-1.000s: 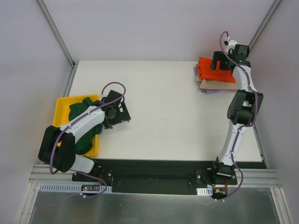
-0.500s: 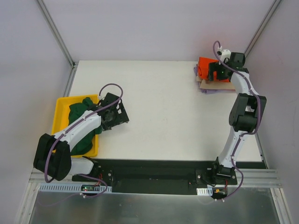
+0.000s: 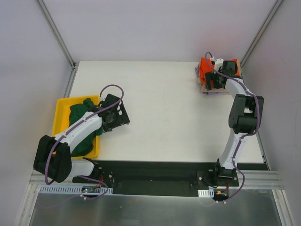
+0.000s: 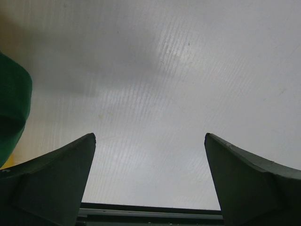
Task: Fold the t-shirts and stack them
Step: Put the neatly folded tshirt into the corner of the board with the right arm
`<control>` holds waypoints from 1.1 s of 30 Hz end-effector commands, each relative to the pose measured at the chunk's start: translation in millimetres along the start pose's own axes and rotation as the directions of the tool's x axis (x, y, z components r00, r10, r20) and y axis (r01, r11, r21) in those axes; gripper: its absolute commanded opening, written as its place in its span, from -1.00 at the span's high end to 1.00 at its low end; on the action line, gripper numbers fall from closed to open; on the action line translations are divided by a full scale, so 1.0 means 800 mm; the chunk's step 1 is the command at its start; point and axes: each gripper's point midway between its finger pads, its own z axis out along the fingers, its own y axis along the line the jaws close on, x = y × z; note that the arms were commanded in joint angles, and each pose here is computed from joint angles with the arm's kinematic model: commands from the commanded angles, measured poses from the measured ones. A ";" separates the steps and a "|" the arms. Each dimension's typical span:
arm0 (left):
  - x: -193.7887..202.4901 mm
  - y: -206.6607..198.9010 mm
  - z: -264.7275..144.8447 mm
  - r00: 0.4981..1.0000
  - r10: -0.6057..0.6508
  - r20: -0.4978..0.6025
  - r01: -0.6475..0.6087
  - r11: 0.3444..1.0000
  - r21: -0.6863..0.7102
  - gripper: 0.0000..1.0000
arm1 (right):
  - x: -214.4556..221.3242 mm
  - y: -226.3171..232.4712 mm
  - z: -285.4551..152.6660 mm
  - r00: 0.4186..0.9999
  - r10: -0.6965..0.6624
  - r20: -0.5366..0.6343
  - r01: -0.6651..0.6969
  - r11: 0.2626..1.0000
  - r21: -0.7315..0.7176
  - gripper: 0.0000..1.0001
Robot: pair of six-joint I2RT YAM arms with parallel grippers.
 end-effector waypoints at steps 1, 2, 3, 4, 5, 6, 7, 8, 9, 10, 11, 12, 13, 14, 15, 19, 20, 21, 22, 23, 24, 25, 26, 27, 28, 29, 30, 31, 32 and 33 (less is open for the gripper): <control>-0.002 0.000 -0.011 1.000 -0.006 0.014 0.005 1.000 0.026 -0.98 | -0.079 -0.007 -0.080 0.976 0.014 0.217 -0.021 0.999 0.031 -0.93; -0.002 0.000 -0.013 1.000 -0.006 0.020 0.006 1.000 0.029 -0.98 | -0.092 -0.002 -0.092 0.967 0.021 0.255 -0.024 1.000 0.011 -0.93; -0.004 0.000 -0.014 1.000 -0.004 0.025 0.003 0.999 0.033 -0.98 | -0.107 0.003 -0.106 0.955 0.033 0.295 -0.032 0.999 -0.007 -0.93; -0.004 -0.001 -0.016 1.000 -0.006 0.028 0.005 0.999 0.038 -0.98 | -0.118 0.008 -0.117 0.945 0.048 0.324 -0.040 0.999 -0.030 -0.93; -0.005 -0.001 -0.017 0.999 -0.005 0.032 0.004 0.999 0.041 -0.98 | -0.128 0.011 -0.125 0.934 0.076 0.349 -0.061 0.997 -0.053 -0.93; -0.006 -0.002 -0.018 0.999 -0.003 0.034 0.001 0.999 0.041 -0.98 | -0.137 0.014 -0.131 0.923 0.105 0.369 -0.083 0.994 -0.075 -0.93; -0.007 -0.002 -0.019 0.999 0.000 0.039 -0.001 0.999 0.040 -0.98 | -0.147 0.016 -0.134 0.913 0.132 0.385 -0.103 0.990 -0.095 -0.93; -0.008 -0.001 -0.018 0.999 0.000 0.042 -0.001 0.999 0.038 -0.98 | -0.154 0.021 -0.136 0.905 0.175 0.389 -0.132 0.982 -0.133 -0.93; -0.009 -0.001 -0.018 0.999 0.001 0.043 -0.003 0.999 0.034 -0.98 | -0.158 0.030 -0.132 0.899 0.226 0.376 -0.166 0.969 -0.184 -0.93; -0.010 -0.002 -0.019 0.999 0.002 0.046 -0.004 0.999 0.037 -0.98 | -0.161 0.040 -0.130 0.895 0.267 0.357 -0.188 0.953 -0.239 -0.93; -0.011 -0.003 -0.018 0.999 0.003 0.044 -0.004 0.999 0.035 -0.98 | -0.164 0.055 -0.126 0.888 0.318 0.332 -0.214 0.925 -0.315 -0.93; -0.011 -0.004 -0.018 0.999 0.004 0.043 -0.006 0.999 0.036 -0.98 | -0.166 0.067 -0.122 0.879 0.367 0.305 -0.245 0.895 -0.373 -0.93; -0.011 -0.005 -0.018 0.999 0.006 0.042 -0.007 0.999 0.037 -0.98 | -0.168 0.078 -0.118 0.869 0.412 0.274 -0.272 0.860 -0.431 -0.93; -0.012 -0.004 -0.017 0.999 0.009 0.042 -0.011 0.999 0.035 -0.98 | -0.163 0.087 -0.104 0.860 0.458 0.225 -0.315 0.824 -0.471 -0.93; -0.012 -0.005 -0.016 0.999 0.009 0.041 -0.011 0.999 0.034 -0.98 | -0.162 0.092 -0.097 0.852 0.484 0.200 -0.339 0.800 -0.495 -0.93; -0.011 -0.004 -0.014 0.999 0.015 0.032 -0.016 0.999 0.030 -0.98 | -0.139 0.106 -0.064 0.833 0.545 0.098 -0.422 0.740 -0.524 -0.93; -0.010 -0.004 -0.013 0.999 0.016 0.030 -0.016 0.999 0.028 -0.98 | -0.132 0.107 -0.056 0.828 0.556 0.074 -0.443 0.730 -0.521 -0.93; -0.009 -0.002 -0.012 0.999 0.016 0.028 -0.017 1.000 0.023 -0.98 | -0.125 0.111 -0.049 0.829 0.557 0.046 -0.454 0.719 -0.526 -0.93; -0.008 -0.002 -0.011 0.999 0.016 0.028 -0.017 1.000 0.021 -0.98 | -0.116 0.115 -0.041 0.829 0.559 0.010 -0.470 0.707 -0.529 -0.93; -0.007 -0.001 -0.010 1.000 0.017 0.022 -0.017 1.000 0.020 -0.98 | -0.108 0.117 -0.035 0.833 0.554 -0.015 -0.479 0.705 -0.523 -0.93; -0.007 -0.001 -0.010 1.000 0.018 0.021 -0.019 1.000 0.021 -0.98 | -0.096 0.120 -0.027 0.835 0.549 -0.046 -0.491 0.704 -0.513 -0.93; -0.006 -0.001 -0.009 1.000 0.019 0.021 -0.019 1.000 0.019 -0.98 | -0.088 0.120 -0.022 0.835 0.546 -0.061 -0.498 0.706 -0.503 -0.93; -0.005 0.001 -0.008 1.000 0.021 0.018 -0.021 1.000 0.016 -0.98 | -0.081 0.119 -0.017 0.834 0.547 -0.074 -0.509 0.710 -0.487 -0.93; -0.004 0.002 -0.007 1.000 0.021 0.018 -0.021 1.000 0.014 -0.98 | -0.075 0.117 -0.014 0.834 0.546 -0.082 -0.515 0.716 -0.471 -0.93; -0.005 0.002 -0.007 1.000 0.019 0.019 -0.020 1.000 0.014 -0.98 | -0.070 0.114 -0.011 0.831 0.548 -0.092 -0.525 0.721 -0.452 -0.93; -0.003 0.002 -0.008 1.000 0.021 0.017 -0.021 1.000 0.015 -0.98 | -0.063 0.109 -0.007 0.841 0.534 -0.091 -0.517 0.743 -0.424 -0.93; -0.002 0.003 -0.007 1.000 0.021 0.015 -0.021 1.000 0.015 -0.98 | -0.059 0.105 -0.005 0.845 0.526 -0.096 -0.516 0.756 -0.404 -0.93; -0.003 0.003 -0.007 1.000 0.021 0.018 -0.021 1.000 0.016 -0.98 | -0.057 0.103 -0.005 0.850 0.517 -0.102 -0.511 0.764 -0.394 -0.93; -0.002 0.002 -0.007 1.000 0.021 0.017 -0.021 1.000 0.019 -0.98 | -0.055 0.101 -0.009 0.857 0.504 -0.111 -0.505 0.774 -0.383 -0.93; -0.002 0.003 -0.009 1.000 0.020 0.020 -0.021 1.000 0.022 -0.98 | -0.061 0.101 -0.016 0.866 0.489 -0.099 -0.486 0.782 -0.390 -0.93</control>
